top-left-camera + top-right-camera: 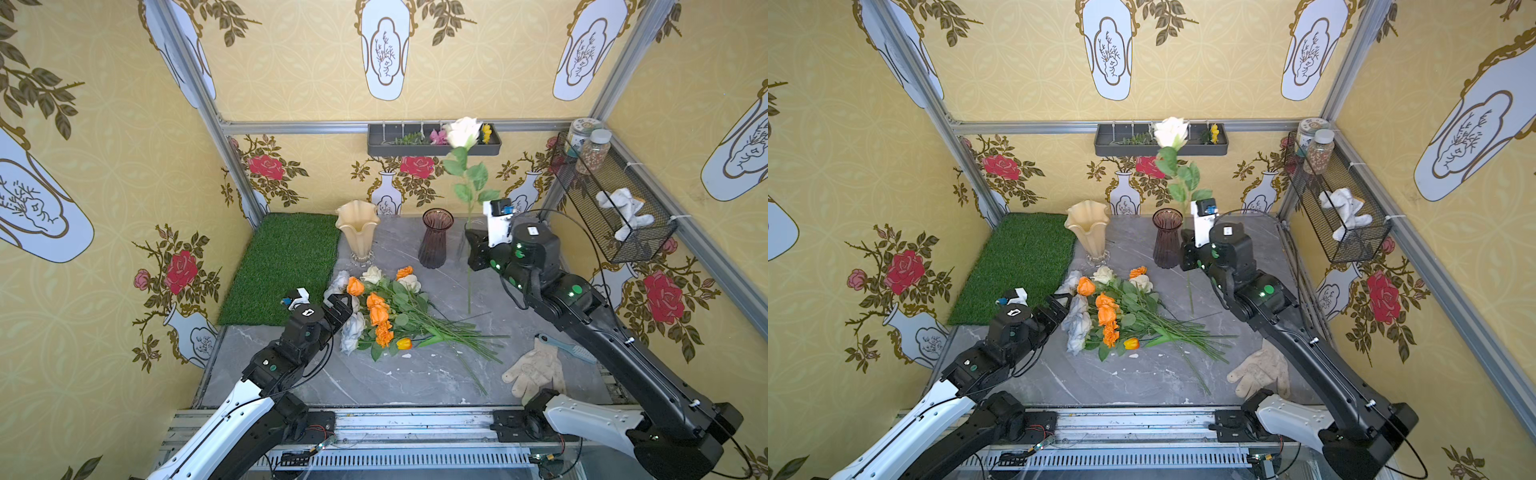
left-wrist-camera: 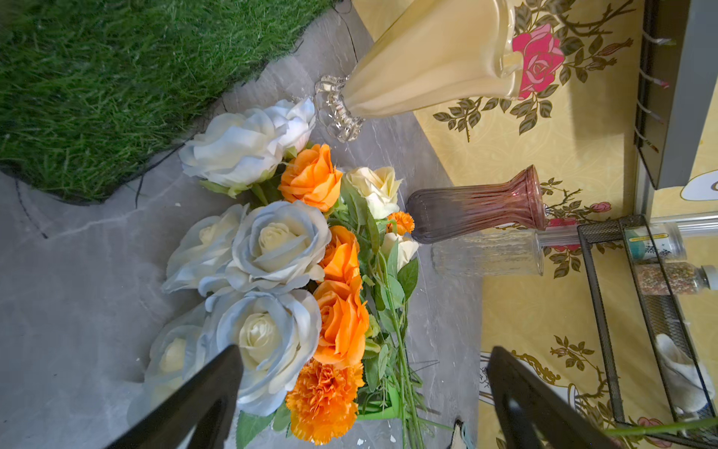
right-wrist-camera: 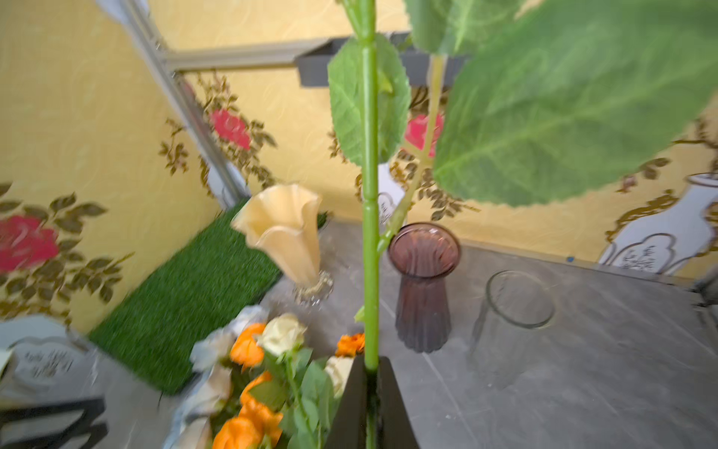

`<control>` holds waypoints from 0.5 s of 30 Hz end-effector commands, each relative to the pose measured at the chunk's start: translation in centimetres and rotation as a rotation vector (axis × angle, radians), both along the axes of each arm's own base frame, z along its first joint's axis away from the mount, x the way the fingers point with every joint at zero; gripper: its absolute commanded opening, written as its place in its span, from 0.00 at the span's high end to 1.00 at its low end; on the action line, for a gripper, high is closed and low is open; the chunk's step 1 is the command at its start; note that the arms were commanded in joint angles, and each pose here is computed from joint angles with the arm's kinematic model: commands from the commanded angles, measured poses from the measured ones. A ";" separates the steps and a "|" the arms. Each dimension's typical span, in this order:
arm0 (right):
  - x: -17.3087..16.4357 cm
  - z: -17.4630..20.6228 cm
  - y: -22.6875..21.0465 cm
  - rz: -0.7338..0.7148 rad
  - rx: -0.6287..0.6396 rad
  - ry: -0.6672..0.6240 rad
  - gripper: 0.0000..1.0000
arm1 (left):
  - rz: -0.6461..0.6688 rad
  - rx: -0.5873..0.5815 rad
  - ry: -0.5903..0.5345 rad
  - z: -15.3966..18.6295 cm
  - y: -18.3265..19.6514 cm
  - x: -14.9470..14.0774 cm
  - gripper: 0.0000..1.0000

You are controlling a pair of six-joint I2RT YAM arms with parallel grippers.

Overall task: Arrange the flowers in different vases according to their colors
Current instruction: Insert the flower into the vase.

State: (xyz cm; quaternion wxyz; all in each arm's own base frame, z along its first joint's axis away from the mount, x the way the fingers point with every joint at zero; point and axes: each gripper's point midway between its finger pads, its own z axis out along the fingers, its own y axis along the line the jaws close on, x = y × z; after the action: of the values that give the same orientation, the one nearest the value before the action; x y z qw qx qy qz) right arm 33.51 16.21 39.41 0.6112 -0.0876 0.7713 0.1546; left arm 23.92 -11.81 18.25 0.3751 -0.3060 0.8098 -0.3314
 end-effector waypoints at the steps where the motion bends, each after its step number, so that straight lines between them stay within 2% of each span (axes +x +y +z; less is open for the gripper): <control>1: 1.7 6.9 -3.1 -0.115 0.140 -0.252 1.00 | -0.085 -0.030 -0.036 0.2 -1.6 0.1 0.00; 8: 5.8 11.5 -9.0 -0.295 0.171 -0.417 1.00 | -0.105 -0.038 -0.067 0.6 -1.9 0.1 0.01; 15: 10.4 13.1 -11.7 -0.381 0.157 -0.503 1.00 | -0.109 -0.033 -0.074 0.7 -2.0 0.3 0.03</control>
State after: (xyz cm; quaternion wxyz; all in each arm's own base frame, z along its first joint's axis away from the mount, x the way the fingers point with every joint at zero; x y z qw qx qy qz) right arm 43.54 5.31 49.66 0.7687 0.0632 0.6324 0.0718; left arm 23.98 -13.36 18.36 0.3742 -0.2694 0.8086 -0.3656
